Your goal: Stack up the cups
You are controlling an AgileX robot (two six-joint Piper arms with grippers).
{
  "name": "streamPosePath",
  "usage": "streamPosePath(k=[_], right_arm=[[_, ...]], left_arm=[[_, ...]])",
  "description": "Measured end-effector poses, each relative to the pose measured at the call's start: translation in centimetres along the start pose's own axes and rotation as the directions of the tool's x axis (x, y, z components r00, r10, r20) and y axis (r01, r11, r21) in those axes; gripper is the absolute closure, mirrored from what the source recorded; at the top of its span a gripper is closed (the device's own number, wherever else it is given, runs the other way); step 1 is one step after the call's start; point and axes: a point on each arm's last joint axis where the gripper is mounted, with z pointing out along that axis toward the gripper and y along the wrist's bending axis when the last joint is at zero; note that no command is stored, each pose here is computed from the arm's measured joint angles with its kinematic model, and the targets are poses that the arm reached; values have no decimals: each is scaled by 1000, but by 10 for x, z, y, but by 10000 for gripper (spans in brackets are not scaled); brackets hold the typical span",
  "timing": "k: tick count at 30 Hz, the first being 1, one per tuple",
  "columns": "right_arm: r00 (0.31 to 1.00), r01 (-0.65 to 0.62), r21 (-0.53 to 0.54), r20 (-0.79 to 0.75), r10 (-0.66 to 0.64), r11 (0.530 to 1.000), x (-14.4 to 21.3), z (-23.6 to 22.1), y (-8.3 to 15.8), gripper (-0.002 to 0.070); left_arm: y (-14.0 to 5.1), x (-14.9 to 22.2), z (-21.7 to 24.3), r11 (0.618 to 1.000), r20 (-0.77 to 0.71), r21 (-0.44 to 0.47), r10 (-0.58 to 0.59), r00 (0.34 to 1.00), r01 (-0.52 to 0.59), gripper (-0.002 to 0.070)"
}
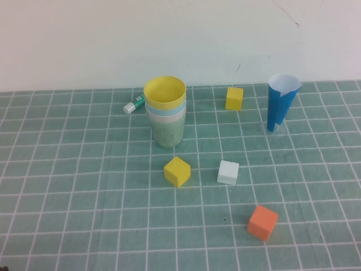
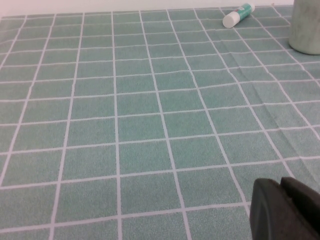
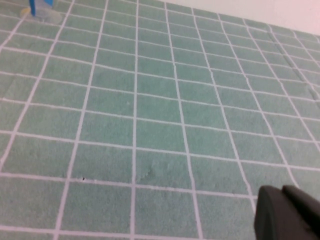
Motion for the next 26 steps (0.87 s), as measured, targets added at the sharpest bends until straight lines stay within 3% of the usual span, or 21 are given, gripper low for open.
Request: streamPosePath(k=[9,22,26], right_arm=[[995,-95,2,0,95,995,0,0,0,678],[996,-85,0,-6,85,996,1,0,0,678],[998,-62,-49,0,62,997,0,0,3,678]], left_arm=[[0,0,0,1000,0,0,-2,1000,2,676],[0,0,0,1000,0,0,-2,1000,2,676],[0,0,0,1000,0,0,-2,1000,2,676]])
